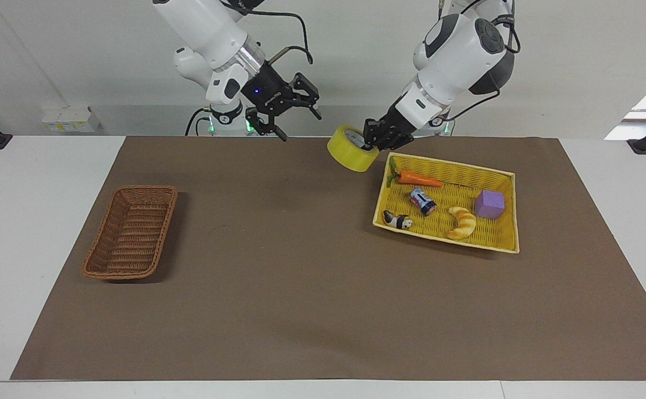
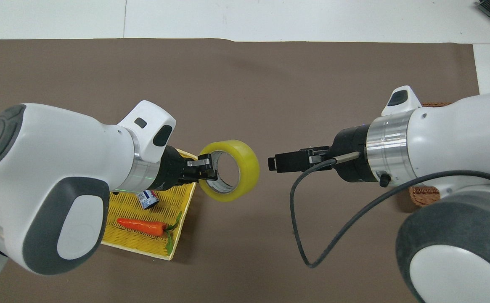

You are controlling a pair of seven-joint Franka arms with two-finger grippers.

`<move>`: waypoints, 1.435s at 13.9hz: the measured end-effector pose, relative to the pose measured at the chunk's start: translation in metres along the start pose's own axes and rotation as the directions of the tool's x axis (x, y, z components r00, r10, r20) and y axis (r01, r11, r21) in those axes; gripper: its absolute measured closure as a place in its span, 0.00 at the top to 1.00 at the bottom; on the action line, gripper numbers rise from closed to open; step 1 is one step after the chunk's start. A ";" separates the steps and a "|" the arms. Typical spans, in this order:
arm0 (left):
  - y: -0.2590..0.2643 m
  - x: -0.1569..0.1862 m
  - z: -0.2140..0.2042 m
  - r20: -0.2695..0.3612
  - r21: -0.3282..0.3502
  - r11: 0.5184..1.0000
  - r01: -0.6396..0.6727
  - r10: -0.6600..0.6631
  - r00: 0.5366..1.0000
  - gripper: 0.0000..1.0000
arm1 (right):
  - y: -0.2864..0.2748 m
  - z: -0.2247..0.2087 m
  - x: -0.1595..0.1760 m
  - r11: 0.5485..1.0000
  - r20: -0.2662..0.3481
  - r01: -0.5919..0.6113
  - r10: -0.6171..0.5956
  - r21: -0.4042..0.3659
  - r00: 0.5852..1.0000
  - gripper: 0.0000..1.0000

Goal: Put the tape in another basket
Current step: 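Lift the tape with the left gripper while the right gripper approaches, then grasp the tape with the right gripper and open the left gripper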

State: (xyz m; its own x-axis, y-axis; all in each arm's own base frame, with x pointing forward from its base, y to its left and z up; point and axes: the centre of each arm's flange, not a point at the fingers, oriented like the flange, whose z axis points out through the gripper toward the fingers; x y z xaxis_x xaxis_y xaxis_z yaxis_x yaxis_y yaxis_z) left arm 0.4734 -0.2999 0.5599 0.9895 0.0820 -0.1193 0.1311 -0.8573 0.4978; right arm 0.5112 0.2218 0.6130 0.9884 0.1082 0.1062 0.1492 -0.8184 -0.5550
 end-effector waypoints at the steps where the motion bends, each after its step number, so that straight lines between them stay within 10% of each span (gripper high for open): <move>1: 0.009 -0.004 0.002 -0.008 -0.031 1.000 -0.002 0.002 1.000 0.23 | 0.003 0.004 -0.001 1.000 0.007 0.014 -0.014 -0.001 1.000 1.00; 10: 0.063 -0.029 0.014 -0.132 -0.161 0.984 -0.073 0.052 0.990 0.23 | 0.017 0.005 -0.003 0.996 0.011 0.088 -0.088 0.027 0.996 1.00; 17: 0.073 -0.033 0.023 -0.136 -0.195 0.978 -0.071 0.044 0.990 0.24 | 0.021 0.001 -0.004 0.996 0.025 0.082 -0.083 0.045 0.996 0.27; 20: 0.074 -0.032 0.018 -0.145 -0.209 0.976 -0.055 0.025 0.989 0.54 | 0.033 0.001 -0.004 0.998 0.046 0.055 -0.057 0.042 0.997 0.08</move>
State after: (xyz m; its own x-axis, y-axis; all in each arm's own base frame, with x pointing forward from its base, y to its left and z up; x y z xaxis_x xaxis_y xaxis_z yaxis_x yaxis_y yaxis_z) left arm 0.4502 -0.3751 0.5853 0.9908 0.1336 0.0189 0.0863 -0.7353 0.6722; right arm 0.5120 0.1948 0.5935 0.9785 0.1804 0.1000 0.2045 -0.7865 -0.5827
